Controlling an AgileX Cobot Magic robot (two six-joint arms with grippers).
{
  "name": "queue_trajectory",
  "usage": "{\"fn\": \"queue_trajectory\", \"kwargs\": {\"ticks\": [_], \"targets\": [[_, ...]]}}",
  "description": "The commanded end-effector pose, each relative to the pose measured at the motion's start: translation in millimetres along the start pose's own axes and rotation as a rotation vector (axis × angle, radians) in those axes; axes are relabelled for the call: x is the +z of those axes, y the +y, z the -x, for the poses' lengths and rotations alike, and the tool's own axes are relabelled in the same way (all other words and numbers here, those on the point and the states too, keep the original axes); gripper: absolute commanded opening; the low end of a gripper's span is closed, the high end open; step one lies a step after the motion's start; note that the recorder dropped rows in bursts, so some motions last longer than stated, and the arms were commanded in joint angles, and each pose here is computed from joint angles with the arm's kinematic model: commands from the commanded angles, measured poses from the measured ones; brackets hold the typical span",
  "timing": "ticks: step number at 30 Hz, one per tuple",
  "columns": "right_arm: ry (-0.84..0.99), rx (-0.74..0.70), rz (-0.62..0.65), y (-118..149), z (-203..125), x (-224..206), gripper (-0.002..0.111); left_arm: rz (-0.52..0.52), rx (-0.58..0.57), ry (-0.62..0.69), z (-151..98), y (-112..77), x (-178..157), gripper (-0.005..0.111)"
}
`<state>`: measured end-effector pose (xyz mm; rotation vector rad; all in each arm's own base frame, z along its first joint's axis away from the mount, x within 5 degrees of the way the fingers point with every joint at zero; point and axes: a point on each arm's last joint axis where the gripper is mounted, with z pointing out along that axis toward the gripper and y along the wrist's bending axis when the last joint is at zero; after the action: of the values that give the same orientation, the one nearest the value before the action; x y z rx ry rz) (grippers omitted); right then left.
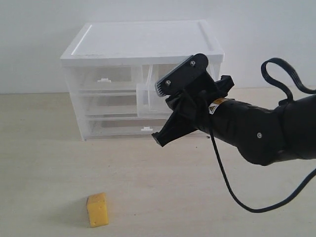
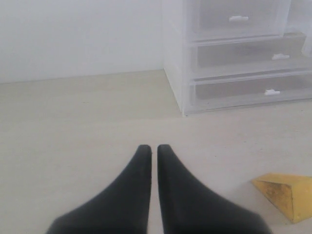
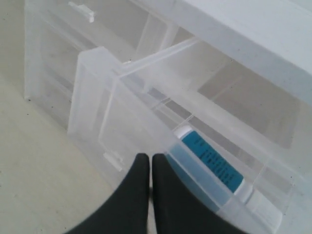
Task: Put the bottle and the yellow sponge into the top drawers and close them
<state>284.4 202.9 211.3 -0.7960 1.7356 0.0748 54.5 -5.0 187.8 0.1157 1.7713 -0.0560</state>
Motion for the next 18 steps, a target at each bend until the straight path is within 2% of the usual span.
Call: {"fn": "queue_trajectory", "kwargs": {"ticks": [1,7,11,16,18], "targets": [[0.050,0.067,-0.027,-17.7,-2.7,0.5,0.000,-0.007,-0.012,0.001,-1.1,-0.5,0.1,0.004],[0.128,0.064,0.132,-17.8,19.5,-38.1,0.000,-0.007,-0.012,0.001,-1.1,-0.5,0.1,0.004],[0.246,0.063,0.235,-9.1,10.7,-43.9,0.000,-0.007,-0.012,0.001,-1.1,-0.5,0.1,0.004],[0.243,0.182,0.209,-18.3,21.2,-34.0,0.000,-0.007,-0.012,0.001,-1.1,-0.5,0.1,0.004],[0.244,0.183,0.207,-18.1,23.5,-22.8,0.000,-0.007,-0.012,0.001,-1.1,-0.5,0.1,0.004]]}}
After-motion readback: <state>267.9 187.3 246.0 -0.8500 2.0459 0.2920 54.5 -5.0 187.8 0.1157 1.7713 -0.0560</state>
